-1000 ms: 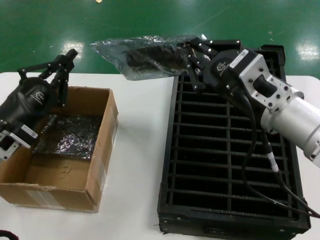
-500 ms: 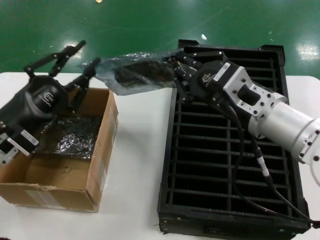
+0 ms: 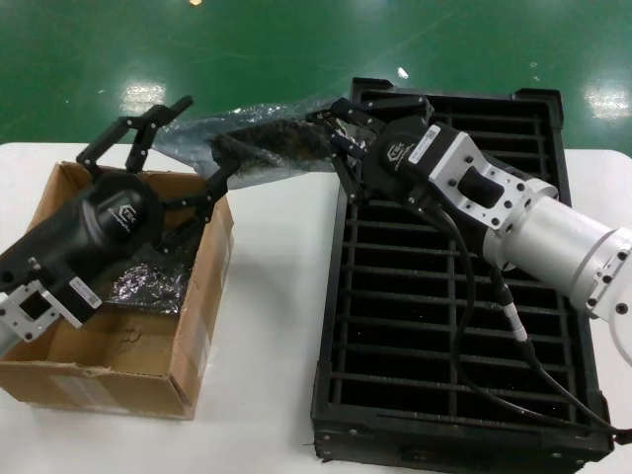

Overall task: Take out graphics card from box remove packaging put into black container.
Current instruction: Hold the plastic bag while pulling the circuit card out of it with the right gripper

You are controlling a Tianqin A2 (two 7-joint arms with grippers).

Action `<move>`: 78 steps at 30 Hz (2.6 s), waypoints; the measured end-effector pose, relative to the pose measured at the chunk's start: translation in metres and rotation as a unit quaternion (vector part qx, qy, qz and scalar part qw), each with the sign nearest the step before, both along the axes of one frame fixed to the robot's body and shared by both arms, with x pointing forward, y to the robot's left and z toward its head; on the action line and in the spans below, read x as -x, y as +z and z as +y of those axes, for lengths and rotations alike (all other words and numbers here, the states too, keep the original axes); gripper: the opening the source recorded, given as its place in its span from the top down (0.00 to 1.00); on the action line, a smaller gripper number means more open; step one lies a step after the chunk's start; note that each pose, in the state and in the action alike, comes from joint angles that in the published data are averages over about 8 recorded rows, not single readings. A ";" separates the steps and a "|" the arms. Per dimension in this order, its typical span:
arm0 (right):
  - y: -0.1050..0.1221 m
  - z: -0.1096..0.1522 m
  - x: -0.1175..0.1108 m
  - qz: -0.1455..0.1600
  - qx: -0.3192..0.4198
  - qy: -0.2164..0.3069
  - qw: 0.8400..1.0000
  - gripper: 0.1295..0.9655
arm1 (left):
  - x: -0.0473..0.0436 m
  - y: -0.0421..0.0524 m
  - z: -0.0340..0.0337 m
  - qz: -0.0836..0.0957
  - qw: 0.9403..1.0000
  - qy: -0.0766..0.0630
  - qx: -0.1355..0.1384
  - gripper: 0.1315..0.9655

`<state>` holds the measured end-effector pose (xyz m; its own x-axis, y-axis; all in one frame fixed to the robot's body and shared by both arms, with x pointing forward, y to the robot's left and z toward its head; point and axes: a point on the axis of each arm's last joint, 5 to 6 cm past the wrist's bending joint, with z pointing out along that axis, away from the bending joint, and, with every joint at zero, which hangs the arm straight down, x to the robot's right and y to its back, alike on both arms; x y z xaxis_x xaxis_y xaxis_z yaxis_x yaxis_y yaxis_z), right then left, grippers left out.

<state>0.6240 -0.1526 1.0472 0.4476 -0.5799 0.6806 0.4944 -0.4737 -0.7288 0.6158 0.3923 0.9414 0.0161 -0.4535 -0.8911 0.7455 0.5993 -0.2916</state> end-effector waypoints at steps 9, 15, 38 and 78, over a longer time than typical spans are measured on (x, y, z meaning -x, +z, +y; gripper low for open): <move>0.000 0.001 0.005 -0.008 0.017 0.001 1.000 0.95 | 0.0021 -0.0026 -0.0027 0.002 1.000 -0.008 -0.005 0.53; -0.001 0.002 0.008 -0.016 0.035 -0.001 0.999 0.95 | 0.0024 -0.0033 -0.0035 0.004 1.000 -0.009 -0.007 0.60; 0.000 0.004 0.029 -0.080 0.098 -0.003 0.992 0.95 | 0.0074 -0.0020 -0.0001 0.004 1.000 -0.005 -0.011 0.93; 0.032 -0.025 0.060 -0.112 0.146 -0.102 0.978 0.95 | 0.0092 0.0002 0.0057 0.009 1.000 -0.002 -0.003 0.99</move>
